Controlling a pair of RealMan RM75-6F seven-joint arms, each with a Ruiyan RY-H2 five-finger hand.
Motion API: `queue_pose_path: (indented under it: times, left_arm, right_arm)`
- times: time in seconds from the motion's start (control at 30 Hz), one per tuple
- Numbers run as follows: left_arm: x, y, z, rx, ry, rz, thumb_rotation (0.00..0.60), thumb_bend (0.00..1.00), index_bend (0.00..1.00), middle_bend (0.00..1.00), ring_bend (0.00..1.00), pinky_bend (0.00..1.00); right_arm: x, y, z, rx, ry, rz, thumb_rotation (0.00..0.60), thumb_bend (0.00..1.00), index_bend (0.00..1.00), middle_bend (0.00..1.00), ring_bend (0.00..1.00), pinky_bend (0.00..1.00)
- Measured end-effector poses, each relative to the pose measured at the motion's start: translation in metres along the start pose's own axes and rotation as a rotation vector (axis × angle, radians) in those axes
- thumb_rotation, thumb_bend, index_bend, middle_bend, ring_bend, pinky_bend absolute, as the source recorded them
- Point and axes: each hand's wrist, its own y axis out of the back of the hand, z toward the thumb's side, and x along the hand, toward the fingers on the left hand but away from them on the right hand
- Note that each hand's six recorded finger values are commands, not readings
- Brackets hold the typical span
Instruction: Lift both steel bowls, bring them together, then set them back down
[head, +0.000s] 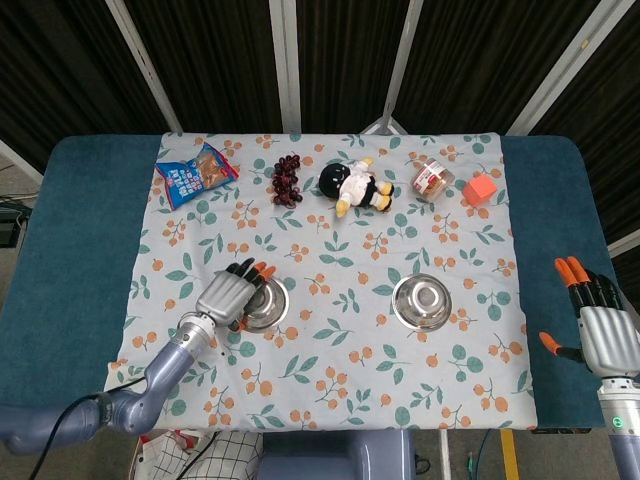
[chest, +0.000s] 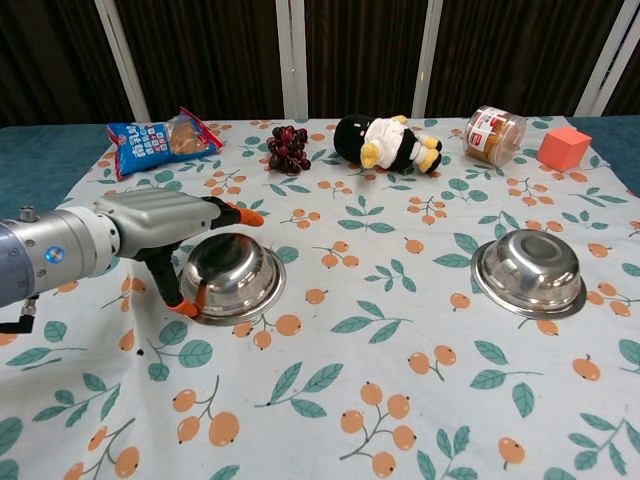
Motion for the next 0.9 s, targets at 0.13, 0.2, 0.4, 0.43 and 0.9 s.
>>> queue_pose_path:
  times: [0.13,0.2,0.4,0.43,0.9]
  left_arm:
    - [0.004,0.0,0.004,0.003,-0.008,0.0,0.6,0.07,0.0,0.08,0.0,0.19]
    - [0.006,0.0,0.007,-0.004,-0.016,-0.002,0.6,0.07,0.0,0.08,0.0,0.19]
    - [0.01,0.0,0.012,-0.005,-0.032,-0.007,0.6,0.09,0.12,0.2,0.08,0.26]
    - [0.011,-0.001,0.012,-0.005,-0.032,-0.008,0.6,0.11,0.17,0.25,0.13,0.3]
    - [0.021,0.0,0.014,0.04,-0.023,-0.005,0.6,0.22,0.46,0.62,0.45,0.56]
  right_arm:
    - [0.0,0.0,0.0,-0.002,-0.002,0.004,0.6,0.25,0.0,0.0,0.0,0.07]
    - [-0.001,0.0,0.0,0.0,-0.003,0.005,0.6,0.25,0.0,0.0,0.0,0.07]
    - [-0.001,0.0,-0.002,0.001,-0.009,0.007,0.6,0.25,0.0,0.0,0.0,0.07]
    - [-0.001,0.0,-0.002,0.001,-0.011,0.007,0.6,0.25,0.0,0.0,0.0,0.07]
    - [-0.002,0.0,-0.004,-0.002,-0.019,0.012,0.6,0.25,0.0,0.0,0.0,0.07]
